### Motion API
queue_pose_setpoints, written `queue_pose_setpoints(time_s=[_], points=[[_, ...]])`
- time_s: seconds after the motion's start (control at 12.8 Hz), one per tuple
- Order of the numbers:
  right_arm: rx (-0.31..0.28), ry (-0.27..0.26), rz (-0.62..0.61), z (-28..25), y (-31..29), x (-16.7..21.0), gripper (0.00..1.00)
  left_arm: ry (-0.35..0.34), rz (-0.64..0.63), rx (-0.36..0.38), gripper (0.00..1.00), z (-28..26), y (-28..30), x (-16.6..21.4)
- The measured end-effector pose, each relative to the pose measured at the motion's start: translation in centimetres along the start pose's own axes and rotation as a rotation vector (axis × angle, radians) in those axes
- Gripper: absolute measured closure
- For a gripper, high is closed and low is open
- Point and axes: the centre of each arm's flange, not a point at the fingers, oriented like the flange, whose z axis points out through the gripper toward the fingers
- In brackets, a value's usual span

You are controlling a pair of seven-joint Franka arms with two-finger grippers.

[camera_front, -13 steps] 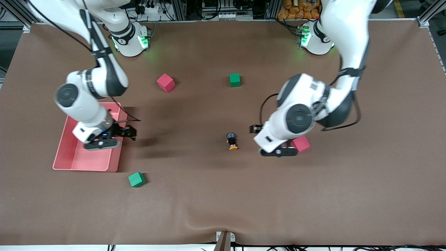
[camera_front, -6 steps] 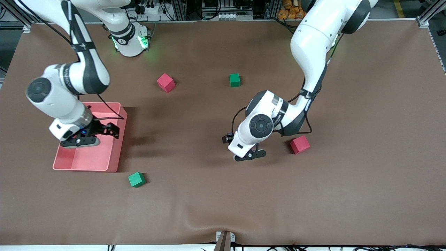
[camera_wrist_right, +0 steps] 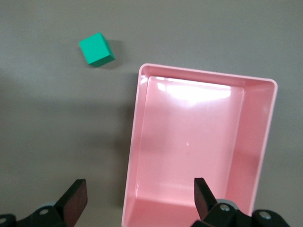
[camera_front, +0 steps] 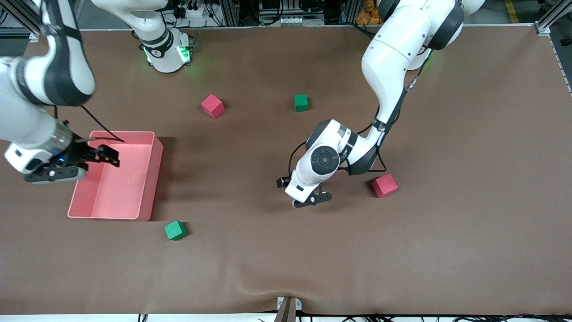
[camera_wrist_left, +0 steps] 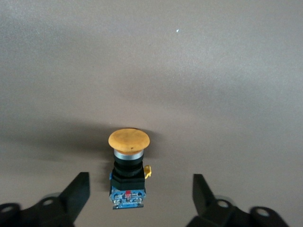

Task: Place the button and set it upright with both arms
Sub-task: 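Withdraw the right gripper while the left gripper reaches the button, then grasp the button with the left gripper while the right arm rests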

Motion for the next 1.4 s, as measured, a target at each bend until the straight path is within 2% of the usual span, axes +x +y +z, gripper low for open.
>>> queue_pose_setpoints(time_s=[0.08,0.16,0.23,0.31,0.55,0.86,1.17,1.4], points=[[0.004,-0.019,-0.004,-2.5,-0.2,-0.1,0.0,0.001,-0.001,0.0,0.08,0.0,0.0,0.0],[0.007,-0.035,-0.006,-4.9,-0.4,-0.3,0.0,0.001,-0.001,0.0,0.15,0.0,0.0,0.1],[0.007,-0.049,-0.008,-7.2,-0.5,-0.6,0.0,0.001,-0.001,0.0,0.15,0.0,0.0,0.1],[0.007,-0.063,-0.007,-9.1,-0.4,-0.9,0.0,-0.001,0.0,0.002,0.21,0.2,0.0,0.0],[0.012,-0.104,0.044,-14.2,1.4,-2.6,0.0,-0.005,0.021,0.018,0.22,2.2,0.9,-1.6],[0.007,-0.098,0.141,-16.2,2.3,-3.2,0.0,0.011,0.017,0.03,0.29,2.4,0.5,-1.1],[0.005,-0.09,0.219,-16.3,3.5,-3.3,0.0,0.01,0.011,0.043,0.29,3.3,0.0,-0.7],[0.004,-0.087,0.225,-16.4,3.5,-3.2,0.0,0.008,0.018,0.046,0.41,3.5,0.2,-1.1]])
